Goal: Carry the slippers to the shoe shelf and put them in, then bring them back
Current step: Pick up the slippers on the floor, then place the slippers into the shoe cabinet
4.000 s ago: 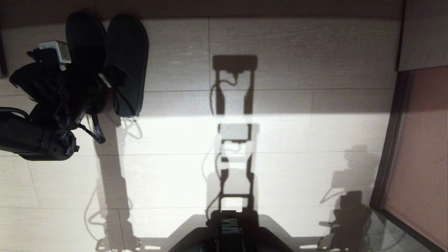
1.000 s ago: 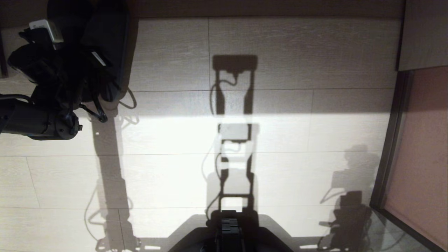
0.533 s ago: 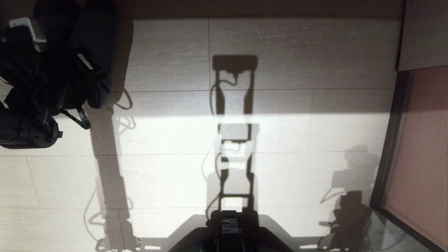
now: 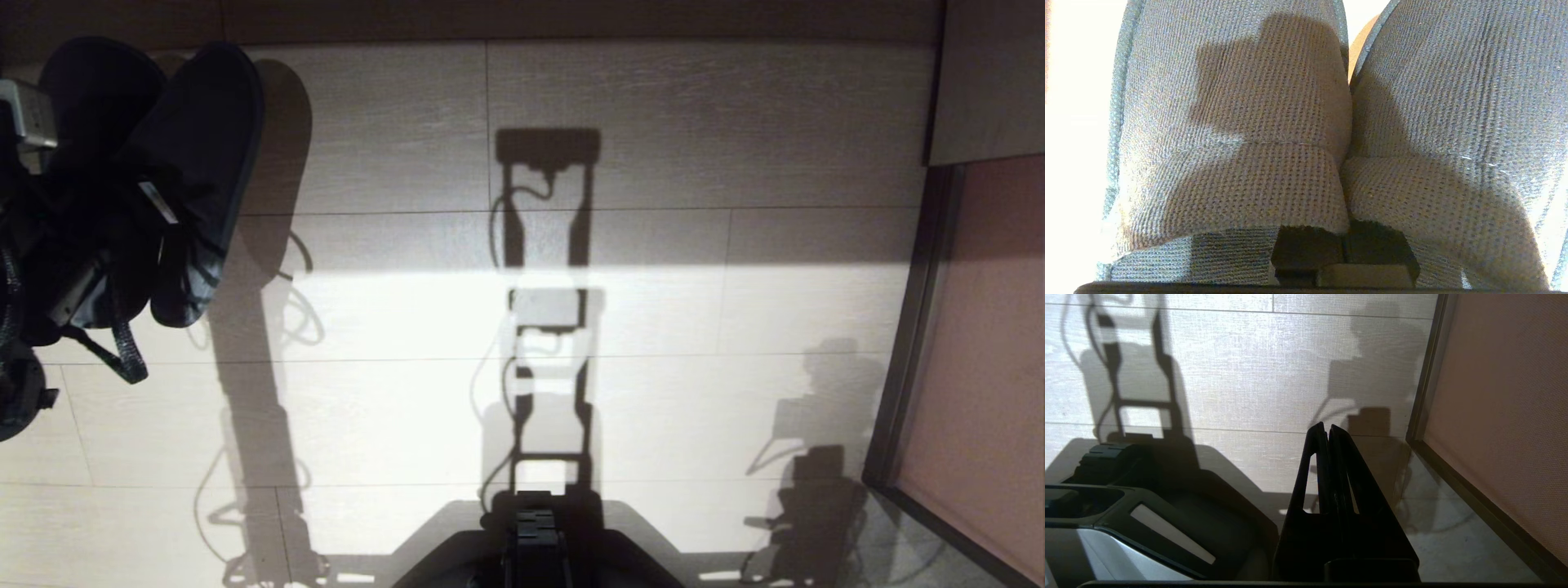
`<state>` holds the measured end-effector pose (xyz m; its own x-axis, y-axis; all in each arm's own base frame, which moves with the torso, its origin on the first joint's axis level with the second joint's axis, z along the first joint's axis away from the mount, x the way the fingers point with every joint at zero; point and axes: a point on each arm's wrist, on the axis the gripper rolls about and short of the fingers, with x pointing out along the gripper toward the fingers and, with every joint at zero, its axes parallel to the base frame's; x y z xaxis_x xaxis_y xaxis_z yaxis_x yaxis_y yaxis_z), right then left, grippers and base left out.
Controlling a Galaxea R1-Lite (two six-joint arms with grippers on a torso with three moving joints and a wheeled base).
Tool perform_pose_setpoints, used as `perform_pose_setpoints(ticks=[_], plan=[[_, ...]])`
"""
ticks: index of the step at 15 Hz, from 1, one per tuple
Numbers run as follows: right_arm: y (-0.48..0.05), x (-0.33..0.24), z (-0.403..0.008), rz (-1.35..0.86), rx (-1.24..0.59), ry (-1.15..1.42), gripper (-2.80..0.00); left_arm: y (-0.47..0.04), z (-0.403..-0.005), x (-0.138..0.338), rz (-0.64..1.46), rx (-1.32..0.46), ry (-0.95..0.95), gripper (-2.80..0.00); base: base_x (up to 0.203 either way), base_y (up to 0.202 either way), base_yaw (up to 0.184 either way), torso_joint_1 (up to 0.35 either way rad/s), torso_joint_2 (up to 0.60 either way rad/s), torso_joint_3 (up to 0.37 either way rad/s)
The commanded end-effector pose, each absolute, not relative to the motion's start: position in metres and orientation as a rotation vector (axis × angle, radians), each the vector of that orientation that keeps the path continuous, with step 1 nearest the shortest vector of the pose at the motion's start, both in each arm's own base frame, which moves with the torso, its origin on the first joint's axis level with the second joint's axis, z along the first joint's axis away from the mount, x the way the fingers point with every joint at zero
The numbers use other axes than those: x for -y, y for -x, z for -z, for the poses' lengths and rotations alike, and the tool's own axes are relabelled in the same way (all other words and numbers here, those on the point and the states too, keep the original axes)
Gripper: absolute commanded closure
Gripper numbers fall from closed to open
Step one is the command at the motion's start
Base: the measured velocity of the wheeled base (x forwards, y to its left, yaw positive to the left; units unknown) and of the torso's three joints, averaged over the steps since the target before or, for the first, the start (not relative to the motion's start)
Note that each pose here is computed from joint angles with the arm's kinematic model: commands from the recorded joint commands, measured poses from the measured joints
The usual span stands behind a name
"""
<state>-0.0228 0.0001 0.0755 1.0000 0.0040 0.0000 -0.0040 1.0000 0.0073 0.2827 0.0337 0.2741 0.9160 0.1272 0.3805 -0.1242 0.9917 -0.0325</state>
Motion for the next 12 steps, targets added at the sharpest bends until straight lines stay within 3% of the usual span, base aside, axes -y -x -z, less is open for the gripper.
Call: perform_pose_setpoints(ticks=[1, 7, 12], plan=[[0.023, 0.0, -0.075, -0.005, 0.002, -0.008, 0.0, -0.24, -0.285, -0.034, -0.155, 0.376, -0.009, 0.0, 0.0, 0.0, 0.0, 0.0, 0.0, 0.0], [0.023, 0.0, -0.075, -0.005, 0.002, -0.006, 0.0, -0.169, -0.271, -0.031, -0.221, 0.265, -0.043, 0.0, 0.0, 0.0, 0.0, 0.0, 0.0, 0.0], [0.023, 0.0, -0.075, -0.006, 0.002, -0.008, 0.0, -0.109, -0.225, -0.015, -0.279, 0.199, -0.087, 0.0, 0.0, 0.0, 0.0, 0.0, 0.0, 0.0]])
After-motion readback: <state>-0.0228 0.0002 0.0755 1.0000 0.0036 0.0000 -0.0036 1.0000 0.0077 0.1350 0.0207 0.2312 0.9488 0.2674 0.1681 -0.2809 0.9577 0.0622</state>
